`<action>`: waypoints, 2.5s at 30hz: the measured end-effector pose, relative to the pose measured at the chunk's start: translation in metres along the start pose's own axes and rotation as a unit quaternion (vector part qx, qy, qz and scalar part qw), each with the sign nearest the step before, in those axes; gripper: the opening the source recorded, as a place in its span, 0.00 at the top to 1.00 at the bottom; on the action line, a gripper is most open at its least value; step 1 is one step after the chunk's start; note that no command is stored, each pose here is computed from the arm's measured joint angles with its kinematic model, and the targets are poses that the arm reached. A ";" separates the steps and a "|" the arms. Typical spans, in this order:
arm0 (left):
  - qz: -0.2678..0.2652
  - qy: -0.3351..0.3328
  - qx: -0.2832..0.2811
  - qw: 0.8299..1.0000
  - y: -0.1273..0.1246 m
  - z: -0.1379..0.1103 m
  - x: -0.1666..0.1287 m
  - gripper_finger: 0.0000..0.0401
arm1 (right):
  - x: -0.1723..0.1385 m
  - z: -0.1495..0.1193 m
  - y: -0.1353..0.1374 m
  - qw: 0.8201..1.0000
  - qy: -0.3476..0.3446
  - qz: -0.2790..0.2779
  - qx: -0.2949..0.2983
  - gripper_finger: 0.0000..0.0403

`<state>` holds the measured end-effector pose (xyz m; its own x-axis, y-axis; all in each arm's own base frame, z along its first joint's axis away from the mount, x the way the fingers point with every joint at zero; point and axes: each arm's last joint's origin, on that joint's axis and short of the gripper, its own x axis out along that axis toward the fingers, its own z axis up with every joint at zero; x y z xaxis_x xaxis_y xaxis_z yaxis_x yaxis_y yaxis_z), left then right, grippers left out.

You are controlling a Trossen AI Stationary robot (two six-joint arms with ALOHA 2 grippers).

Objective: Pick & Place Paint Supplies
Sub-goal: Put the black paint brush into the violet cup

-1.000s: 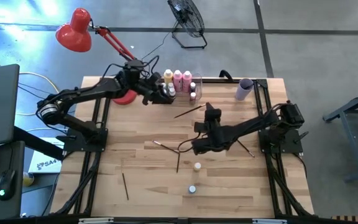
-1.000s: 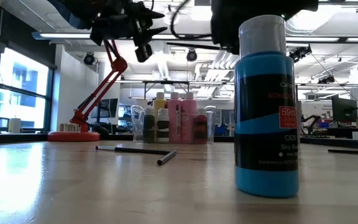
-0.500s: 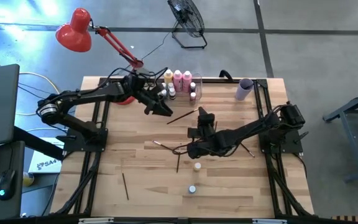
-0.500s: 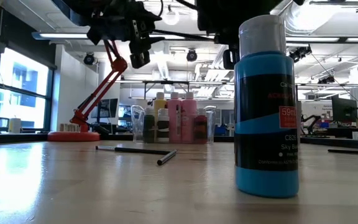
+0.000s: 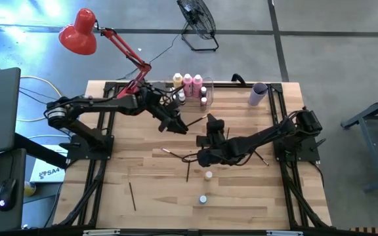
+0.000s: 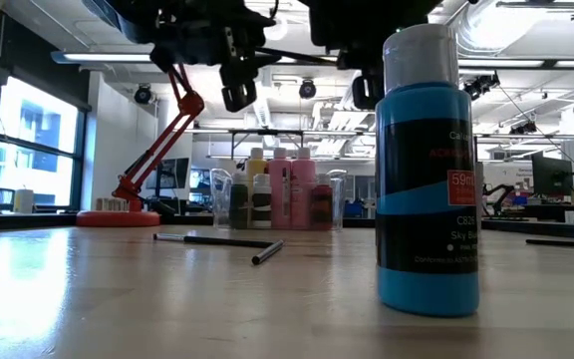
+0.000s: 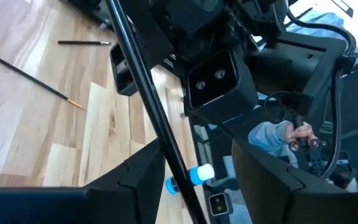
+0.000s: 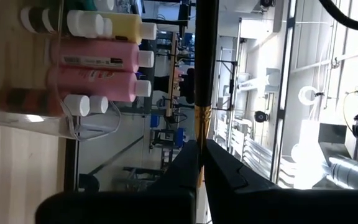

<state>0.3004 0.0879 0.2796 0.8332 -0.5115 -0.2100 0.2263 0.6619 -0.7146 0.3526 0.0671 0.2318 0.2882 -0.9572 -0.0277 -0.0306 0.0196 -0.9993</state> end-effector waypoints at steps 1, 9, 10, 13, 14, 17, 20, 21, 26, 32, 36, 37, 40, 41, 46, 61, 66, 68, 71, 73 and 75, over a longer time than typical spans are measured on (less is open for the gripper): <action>-0.001 -0.001 -0.001 1.000 0.000 0.000 0.001 0.55 | 0.000 0.000 0.000 1.000 -0.002 0.002 0.000 0.99; -0.009 0.000 0.008 1.000 -0.008 -0.002 0.009 0.55 | 0.000 0.001 0.000 1.000 -0.008 0.009 0.001 0.99; -0.009 0.001 0.011 1.000 -0.009 -0.003 0.011 0.55 | 0.000 0.001 0.000 1.000 -0.008 0.009 0.000 0.99; -0.002 -0.005 0.023 1.000 -0.010 -0.005 0.016 0.55 | 0.000 0.001 0.001 1.000 -0.013 0.014 -0.001 0.99; -0.001 -0.008 0.025 1.000 -0.010 -0.004 0.016 0.55 | 0.000 0.001 0.001 1.000 -0.016 0.018 -0.001 0.99; 0.004 -0.020 0.033 0.999 -0.011 -0.002 0.016 0.55 | 0.000 0.001 0.001 1.000 -0.016 0.017 0.002 0.99; 0.013 -0.026 0.037 0.999 -0.010 -0.002 0.016 0.56 | 0.000 0.001 0.001 1.000 -0.015 0.017 0.001 0.99; 0.014 -0.026 0.040 0.999 -0.010 -0.002 0.016 0.57 | 0.000 0.001 0.001 1.000 -0.015 0.016 0.001 0.99; 0.018 -0.025 0.042 0.999 -0.007 -0.003 0.017 0.72 | 0.000 0.001 0.001 1.000 -0.015 0.016 0.001 0.99; 0.036 -0.024 0.017 0.999 -0.003 -0.004 0.016 0.93 | 0.000 0.000 -0.001 1.000 0.001 -0.002 -0.012 0.99; 0.040 -0.020 0.014 0.999 -0.002 -0.005 0.016 0.96 | -0.001 0.000 -0.001 1.000 0.000 -0.001 -0.013 0.99; 0.040 -0.017 0.015 0.999 -0.002 -0.006 0.016 0.95 | -0.001 0.000 -0.001 1.000 -0.001 0.000 -0.013 0.99; 0.045 -0.009 0.020 0.999 -0.001 -0.008 0.016 0.95 | -0.001 0.001 0.000 1.000 -0.007 0.006 -0.012 0.99; 0.046 -0.007 0.020 0.999 -0.001 -0.008 0.016 0.95 | -0.001 0.001 0.000 1.000 -0.009 0.009 -0.012 0.98; 0.048 0.000 0.016 0.999 0.000 -0.010 0.016 0.96 | 0.000 0.002 0.000 1.000 -0.018 0.018 -0.002 0.94; 0.071 -0.005 0.028 0.997 0.004 -0.007 0.009 0.97 | 0.001 0.001 -0.004 1.000 -0.007 0.007 -0.014 0.62; 0.099 -0.025 0.026 0.994 0.015 0.000 -0.003 0.97 | -0.001 -0.003 -0.009 1.000 -0.002 0.000 0.017 0.59; 0.108 -0.031 0.021 0.993 0.019 0.002 -0.009 0.97 | -0.002 -0.006 -0.016 0.999 0.003 -0.007 0.037 0.59; 0.120 -0.037 0.027 0.992 0.025 0.004 -0.017 0.97 | -0.005 -0.014 -0.030 0.997 0.003 -0.012 0.076 0.60; 0.126 -0.041 0.038 0.990 0.028 0.006 -0.021 0.97 | -0.007 -0.021 -0.041 0.994 0.001 -0.013 0.109 0.61; 0.133 -0.044 0.056 0.989 0.029 0.008 -0.027 0.97 | -0.010 -0.030 -0.051 0.990 -0.002 -0.013 0.138 0.61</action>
<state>0.2882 0.1249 0.2699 0.9104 -0.2650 -0.3178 0.0443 0.8260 -0.5619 0.3231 0.0668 0.2833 0.2891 -0.9573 -0.0014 0.2397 0.0738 -0.9681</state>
